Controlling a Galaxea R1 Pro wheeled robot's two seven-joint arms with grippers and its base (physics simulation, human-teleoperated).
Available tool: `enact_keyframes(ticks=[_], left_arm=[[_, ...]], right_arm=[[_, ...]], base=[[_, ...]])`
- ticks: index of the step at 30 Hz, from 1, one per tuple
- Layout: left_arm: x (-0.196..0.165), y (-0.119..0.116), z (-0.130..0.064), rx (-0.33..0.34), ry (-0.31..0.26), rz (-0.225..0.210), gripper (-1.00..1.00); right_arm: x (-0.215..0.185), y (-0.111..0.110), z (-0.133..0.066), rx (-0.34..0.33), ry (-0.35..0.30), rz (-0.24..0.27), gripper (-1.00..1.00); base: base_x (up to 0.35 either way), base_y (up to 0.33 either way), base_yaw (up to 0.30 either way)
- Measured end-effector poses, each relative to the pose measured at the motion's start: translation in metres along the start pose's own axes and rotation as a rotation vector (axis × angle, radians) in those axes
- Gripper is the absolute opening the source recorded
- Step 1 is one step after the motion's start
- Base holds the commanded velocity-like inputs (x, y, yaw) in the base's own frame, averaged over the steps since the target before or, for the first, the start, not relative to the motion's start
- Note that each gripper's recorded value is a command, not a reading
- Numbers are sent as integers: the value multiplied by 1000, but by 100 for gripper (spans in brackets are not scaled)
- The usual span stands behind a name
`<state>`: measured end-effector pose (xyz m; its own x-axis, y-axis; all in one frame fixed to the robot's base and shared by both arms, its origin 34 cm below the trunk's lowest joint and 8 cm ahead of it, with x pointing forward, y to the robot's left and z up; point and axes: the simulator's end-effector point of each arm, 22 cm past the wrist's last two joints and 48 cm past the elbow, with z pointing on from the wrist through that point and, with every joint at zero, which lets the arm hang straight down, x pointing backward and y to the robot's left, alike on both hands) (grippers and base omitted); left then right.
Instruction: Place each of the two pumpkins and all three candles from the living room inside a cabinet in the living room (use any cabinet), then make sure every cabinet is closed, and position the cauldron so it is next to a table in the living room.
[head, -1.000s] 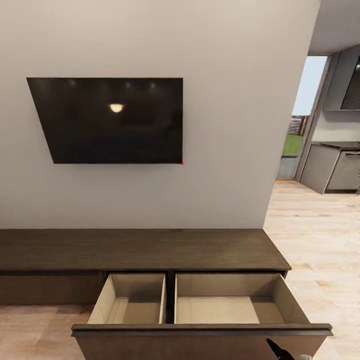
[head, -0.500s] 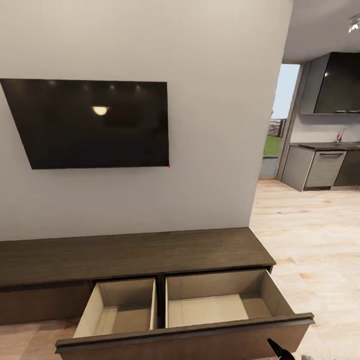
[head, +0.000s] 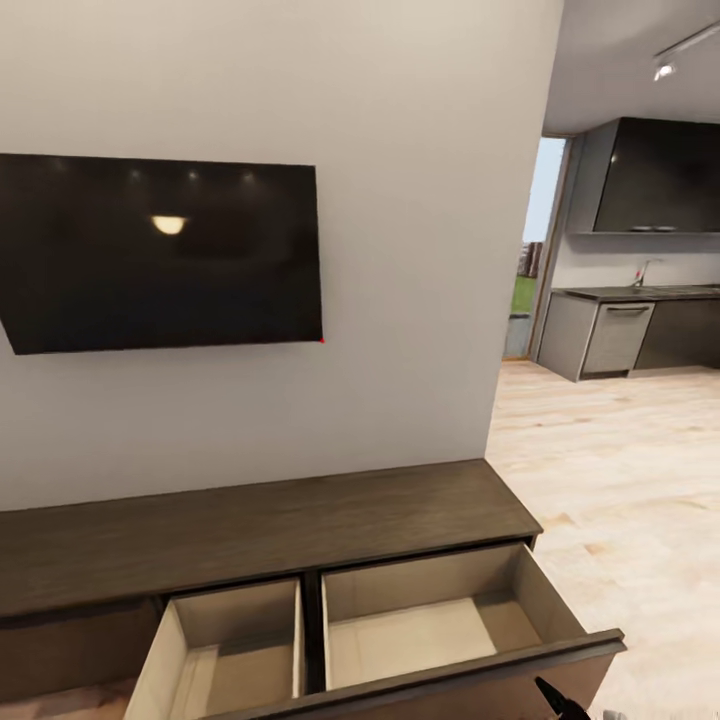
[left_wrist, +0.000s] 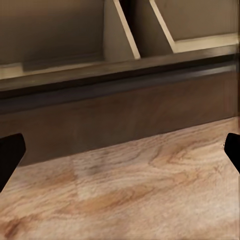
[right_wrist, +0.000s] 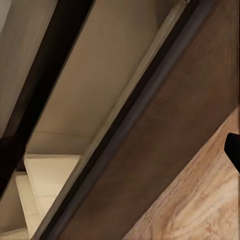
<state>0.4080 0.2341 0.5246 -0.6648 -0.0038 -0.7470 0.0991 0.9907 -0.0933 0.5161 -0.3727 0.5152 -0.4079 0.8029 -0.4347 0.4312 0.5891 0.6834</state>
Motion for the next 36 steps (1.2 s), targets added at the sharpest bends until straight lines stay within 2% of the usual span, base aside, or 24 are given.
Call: enact_keyframes(ticks=[26, 36], left_arm=[[-10, 0, -1, 0, -30, 4, 100], [-10, 0, -1, 0, -32, 5, 100]], right_arm=[[-8, 10, -1, -22, -18, 0, 100], [-10, 10, -2, -23, -22, 4, 100]], base=[[1, 1, -219], [0, 0, -39]])
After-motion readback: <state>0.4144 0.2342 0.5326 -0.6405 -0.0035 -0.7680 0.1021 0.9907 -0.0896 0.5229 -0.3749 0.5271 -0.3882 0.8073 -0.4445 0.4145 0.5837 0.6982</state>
